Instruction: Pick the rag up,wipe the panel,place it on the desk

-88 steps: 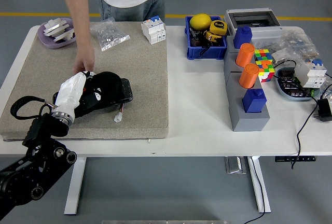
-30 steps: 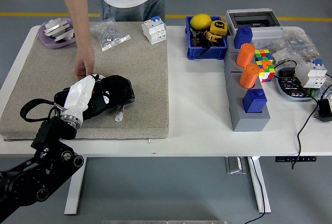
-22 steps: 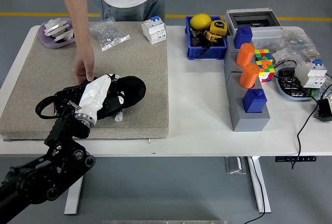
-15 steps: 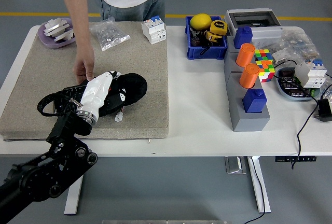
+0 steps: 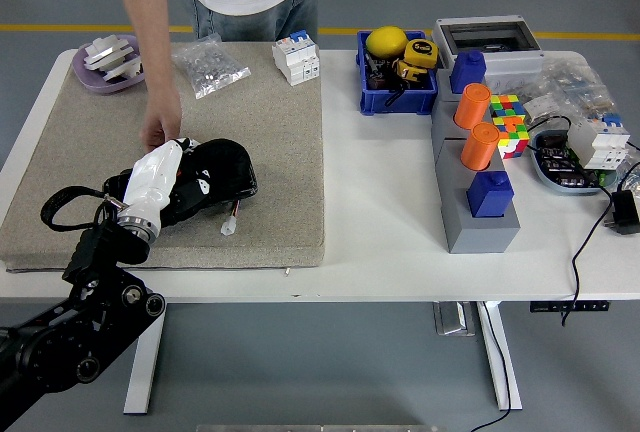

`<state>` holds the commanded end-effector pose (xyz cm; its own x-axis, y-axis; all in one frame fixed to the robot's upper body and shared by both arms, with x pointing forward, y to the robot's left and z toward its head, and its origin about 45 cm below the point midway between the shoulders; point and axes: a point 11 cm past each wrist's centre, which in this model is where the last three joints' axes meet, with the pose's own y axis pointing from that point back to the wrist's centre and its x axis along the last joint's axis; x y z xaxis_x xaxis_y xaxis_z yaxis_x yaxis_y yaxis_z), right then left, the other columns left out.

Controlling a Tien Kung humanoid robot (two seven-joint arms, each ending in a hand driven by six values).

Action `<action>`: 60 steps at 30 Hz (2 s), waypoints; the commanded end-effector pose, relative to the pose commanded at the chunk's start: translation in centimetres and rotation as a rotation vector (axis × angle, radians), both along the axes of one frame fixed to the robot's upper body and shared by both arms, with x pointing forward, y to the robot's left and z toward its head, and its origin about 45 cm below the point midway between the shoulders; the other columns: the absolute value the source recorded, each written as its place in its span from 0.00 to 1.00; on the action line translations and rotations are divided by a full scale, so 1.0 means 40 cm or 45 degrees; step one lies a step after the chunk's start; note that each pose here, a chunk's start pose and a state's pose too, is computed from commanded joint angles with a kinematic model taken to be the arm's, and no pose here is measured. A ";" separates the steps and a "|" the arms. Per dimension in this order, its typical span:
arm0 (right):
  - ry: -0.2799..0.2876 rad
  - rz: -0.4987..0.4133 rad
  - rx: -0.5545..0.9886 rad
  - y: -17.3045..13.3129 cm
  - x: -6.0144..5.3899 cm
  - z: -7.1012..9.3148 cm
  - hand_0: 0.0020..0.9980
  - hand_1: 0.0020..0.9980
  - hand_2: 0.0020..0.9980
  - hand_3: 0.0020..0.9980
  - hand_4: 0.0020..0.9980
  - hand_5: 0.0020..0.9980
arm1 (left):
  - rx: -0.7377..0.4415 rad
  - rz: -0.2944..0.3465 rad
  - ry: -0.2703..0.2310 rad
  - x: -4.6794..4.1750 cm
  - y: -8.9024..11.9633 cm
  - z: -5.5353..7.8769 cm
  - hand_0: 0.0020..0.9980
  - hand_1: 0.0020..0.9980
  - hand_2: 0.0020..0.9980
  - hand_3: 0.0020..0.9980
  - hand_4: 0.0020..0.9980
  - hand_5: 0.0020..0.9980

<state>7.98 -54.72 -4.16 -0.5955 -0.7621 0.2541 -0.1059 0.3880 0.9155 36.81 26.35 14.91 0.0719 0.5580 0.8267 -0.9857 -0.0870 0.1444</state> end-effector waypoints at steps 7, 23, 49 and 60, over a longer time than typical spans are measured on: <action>0.003 -0.002 0.000 0.000 -0.004 -0.001 0.76 0.30 0.66 0.63 1.00 0.56 | 0.019 0.075 -0.006 -0.008 0.063 0.001 0.24 0.45 0.58 0.44 0.00 0.00; 0.013 -0.008 0.003 0.000 -0.015 -0.003 0.76 0.30 0.66 0.63 1.00 0.56 | 0.099 0.271 -0.039 -0.056 0.240 0.017 0.25 0.45 0.58 0.44 0.00 0.00; 0.008 -0.008 0.009 0.001 -0.012 -0.003 0.76 0.30 0.66 0.63 1.00 0.56 | 0.060 0.134 -0.051 -0.026 0.130 0.017 0.25 0.45 0.58 0.45 0.00 0.00; 0.001 0.002 0.009 0.000 -0.002 0.000 0.76 0.30 0.66 0.63 1.00 0.56 | 0.048 -0.122 -0.037 -0.013 -0.059 0.008 0.25 0.45 0.58 0.45 0.00 0.00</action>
